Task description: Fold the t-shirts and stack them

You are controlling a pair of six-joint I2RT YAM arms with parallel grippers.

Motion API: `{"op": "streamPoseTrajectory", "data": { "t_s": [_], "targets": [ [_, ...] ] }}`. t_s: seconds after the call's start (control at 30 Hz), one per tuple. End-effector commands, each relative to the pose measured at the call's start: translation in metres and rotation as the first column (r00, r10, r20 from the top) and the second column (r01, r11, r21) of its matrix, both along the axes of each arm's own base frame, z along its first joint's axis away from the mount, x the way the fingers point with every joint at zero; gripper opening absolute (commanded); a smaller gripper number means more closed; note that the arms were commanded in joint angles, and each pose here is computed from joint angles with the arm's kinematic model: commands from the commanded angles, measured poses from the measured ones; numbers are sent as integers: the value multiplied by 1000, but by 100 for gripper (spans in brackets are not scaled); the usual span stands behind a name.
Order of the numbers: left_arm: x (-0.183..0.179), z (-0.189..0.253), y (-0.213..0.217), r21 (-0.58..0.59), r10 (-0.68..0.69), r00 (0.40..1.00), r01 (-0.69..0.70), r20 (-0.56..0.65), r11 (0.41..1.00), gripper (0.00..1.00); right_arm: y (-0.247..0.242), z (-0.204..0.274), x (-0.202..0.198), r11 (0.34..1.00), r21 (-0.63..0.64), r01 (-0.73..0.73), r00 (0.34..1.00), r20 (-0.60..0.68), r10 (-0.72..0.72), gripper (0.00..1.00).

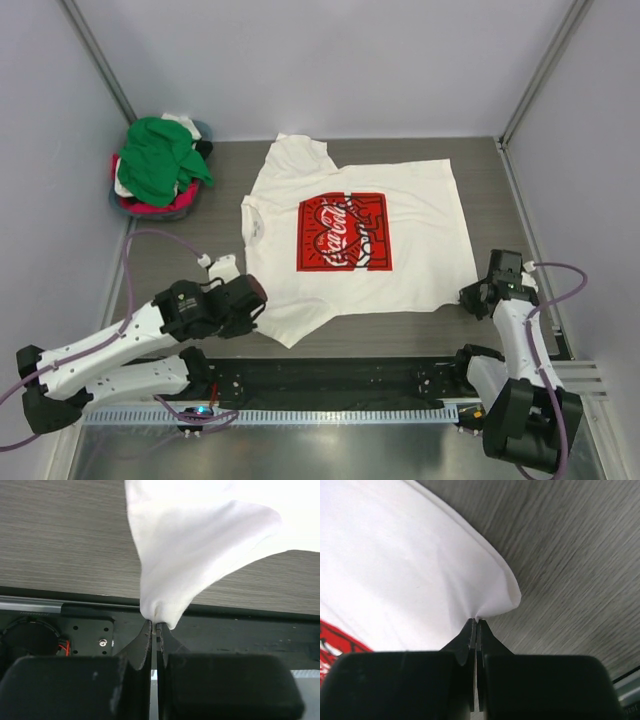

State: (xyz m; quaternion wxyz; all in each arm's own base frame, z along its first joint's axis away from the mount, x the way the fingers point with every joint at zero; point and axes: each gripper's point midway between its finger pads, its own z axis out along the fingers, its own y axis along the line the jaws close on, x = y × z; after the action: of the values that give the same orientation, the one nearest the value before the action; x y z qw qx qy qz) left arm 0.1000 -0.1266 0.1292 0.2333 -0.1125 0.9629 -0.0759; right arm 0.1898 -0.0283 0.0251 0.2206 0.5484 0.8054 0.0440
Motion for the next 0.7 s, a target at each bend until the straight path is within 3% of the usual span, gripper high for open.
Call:
{"op": "streamPoseTrajectory", "data": {
  "t_s": [0.0, 0.27, 0.67],
  "targets": [
    [20, 34, -14, -17, -21, 996, 22, 86, 1000, 0, -4, 44, 9, 999, -36, -26, 997, 74, 29, 1],
    [86, 86, -33, 159, -107, 979, 80, 174, 984, 0, -9, 94, 42, 990, -87, -115, 978, 165, 128, 1],
    [208, 121, -38, 124, -92, 977, 69, 191, 990, 0, -11, 108, 115, 976, -29, -215, 962, 168, 217, 1]
  ]
}}
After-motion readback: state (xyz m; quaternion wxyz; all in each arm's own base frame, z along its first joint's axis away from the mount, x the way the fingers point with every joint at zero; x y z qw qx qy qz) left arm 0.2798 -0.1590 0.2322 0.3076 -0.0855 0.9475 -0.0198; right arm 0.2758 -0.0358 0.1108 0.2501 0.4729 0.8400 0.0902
